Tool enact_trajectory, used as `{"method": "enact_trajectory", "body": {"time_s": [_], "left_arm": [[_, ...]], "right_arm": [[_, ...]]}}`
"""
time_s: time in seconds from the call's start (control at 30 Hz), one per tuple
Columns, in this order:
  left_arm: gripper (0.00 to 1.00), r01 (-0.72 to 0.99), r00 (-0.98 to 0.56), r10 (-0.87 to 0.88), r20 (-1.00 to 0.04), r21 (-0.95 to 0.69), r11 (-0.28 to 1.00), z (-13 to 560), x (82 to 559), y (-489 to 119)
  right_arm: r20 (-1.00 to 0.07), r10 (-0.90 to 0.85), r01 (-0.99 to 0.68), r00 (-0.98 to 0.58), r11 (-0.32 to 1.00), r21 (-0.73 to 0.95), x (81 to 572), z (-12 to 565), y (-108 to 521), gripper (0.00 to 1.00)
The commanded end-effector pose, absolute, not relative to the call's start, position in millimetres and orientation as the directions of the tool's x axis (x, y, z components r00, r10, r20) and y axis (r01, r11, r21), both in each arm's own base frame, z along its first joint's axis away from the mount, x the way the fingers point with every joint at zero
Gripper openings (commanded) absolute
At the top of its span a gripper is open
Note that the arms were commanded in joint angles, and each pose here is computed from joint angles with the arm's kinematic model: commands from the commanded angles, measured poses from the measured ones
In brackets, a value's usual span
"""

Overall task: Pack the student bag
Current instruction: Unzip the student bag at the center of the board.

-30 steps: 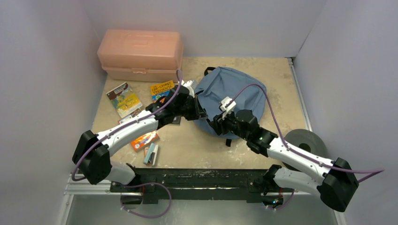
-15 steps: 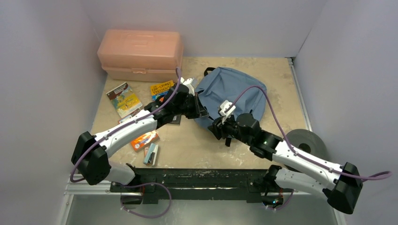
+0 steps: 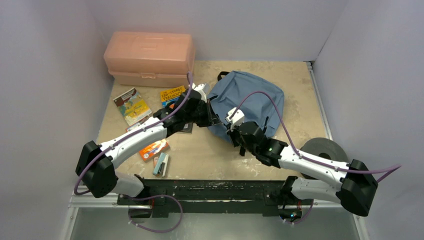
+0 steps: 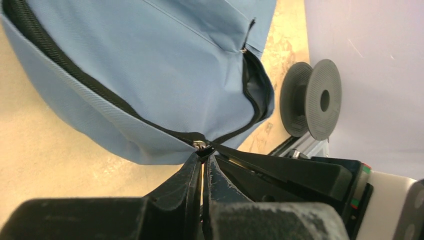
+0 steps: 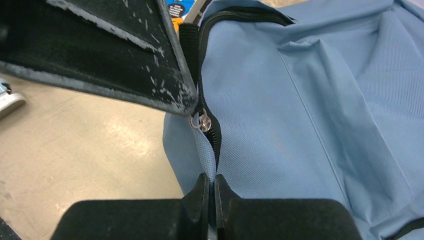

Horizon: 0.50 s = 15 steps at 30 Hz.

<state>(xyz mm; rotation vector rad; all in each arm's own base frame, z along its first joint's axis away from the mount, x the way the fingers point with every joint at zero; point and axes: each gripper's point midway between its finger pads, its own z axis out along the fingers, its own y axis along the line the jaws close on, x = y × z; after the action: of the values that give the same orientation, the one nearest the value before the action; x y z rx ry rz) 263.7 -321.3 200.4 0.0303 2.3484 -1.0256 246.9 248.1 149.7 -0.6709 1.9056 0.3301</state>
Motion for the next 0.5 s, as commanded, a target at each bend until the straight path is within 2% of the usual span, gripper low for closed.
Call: {"method": "enact_trajectory", "body": {"time_s": [0.0,0.1,0.2,0.37,0.47], "left_arm": [[0.0,0.244,-0.729,-0.28,-0.624,-0.62,0.746,237,303,-300],[0.0,0.161,-0.706,-0.27,-0.655,-0.52,0.839,226,339,-271],[0.0,0.103,-0.639,-0.244,-0.729,-0.396,0.912,218,376,-245],[0.0,0.039,-0.61,-0.18,-0.772,-0.256,0.966,211,423,-219],[0.0,0.078,-0.542,-0.116,-0.832,-0.188,0.979,217,455,-226]], "right_arm": [[-0.885,-0.297,-0.546,-0.358,0.836,-0.059,242,150,234,0.0],[-0.916,-0.263,-0.653,-0.304,0.758,-0.001,221,161,249,0.0],[-0.934,-0.236,-0.678,-0.267,0.735,0.008,208,171,246,0.0],[-0.944,-0.229,-0.664,-0.236,0.747,-0.015,206,175,240,0.0],[-0.936,-0.258,-0.695,-0.239,0.719,-0.021,203,168,247,0.0]]}}
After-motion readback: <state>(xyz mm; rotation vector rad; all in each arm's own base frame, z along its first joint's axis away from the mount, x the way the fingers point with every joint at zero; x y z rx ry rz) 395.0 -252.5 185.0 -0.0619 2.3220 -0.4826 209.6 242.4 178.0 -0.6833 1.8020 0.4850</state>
